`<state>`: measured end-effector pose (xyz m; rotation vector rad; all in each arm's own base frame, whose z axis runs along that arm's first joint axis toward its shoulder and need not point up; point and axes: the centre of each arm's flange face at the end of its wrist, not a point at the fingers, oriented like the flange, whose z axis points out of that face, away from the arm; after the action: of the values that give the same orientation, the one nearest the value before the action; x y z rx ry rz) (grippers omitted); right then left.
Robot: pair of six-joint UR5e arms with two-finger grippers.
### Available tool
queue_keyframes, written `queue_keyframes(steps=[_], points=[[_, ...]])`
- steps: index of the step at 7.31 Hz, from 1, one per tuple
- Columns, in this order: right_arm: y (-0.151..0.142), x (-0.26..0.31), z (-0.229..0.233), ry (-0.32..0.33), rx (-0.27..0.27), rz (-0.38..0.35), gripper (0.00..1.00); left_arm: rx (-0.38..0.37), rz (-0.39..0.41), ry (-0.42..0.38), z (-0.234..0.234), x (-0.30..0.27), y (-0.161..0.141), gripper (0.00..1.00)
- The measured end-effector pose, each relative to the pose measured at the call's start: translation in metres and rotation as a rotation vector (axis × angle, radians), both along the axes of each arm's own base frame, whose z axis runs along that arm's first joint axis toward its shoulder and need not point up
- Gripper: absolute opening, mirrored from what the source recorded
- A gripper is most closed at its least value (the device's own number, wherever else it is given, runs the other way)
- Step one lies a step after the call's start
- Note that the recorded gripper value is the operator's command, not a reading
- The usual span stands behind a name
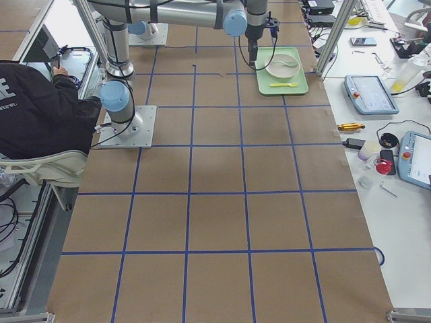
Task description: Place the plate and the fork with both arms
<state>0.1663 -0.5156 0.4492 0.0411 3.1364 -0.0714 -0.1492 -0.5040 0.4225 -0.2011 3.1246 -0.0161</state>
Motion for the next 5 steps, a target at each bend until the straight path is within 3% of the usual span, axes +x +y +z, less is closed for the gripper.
queue_keyframes(steps=[2,5], points=[[0.034,0.0,0.012,0.0,0.008,0.007,1.0,-0.008,-0.003,0.001,0.004,0.0,-0.001,1.0],[0.036,0.001,0.015,0.003,0.017,0.012,1.0,0.056,-0.021,0.0,0.033,-0.009,0.001,1.0]])
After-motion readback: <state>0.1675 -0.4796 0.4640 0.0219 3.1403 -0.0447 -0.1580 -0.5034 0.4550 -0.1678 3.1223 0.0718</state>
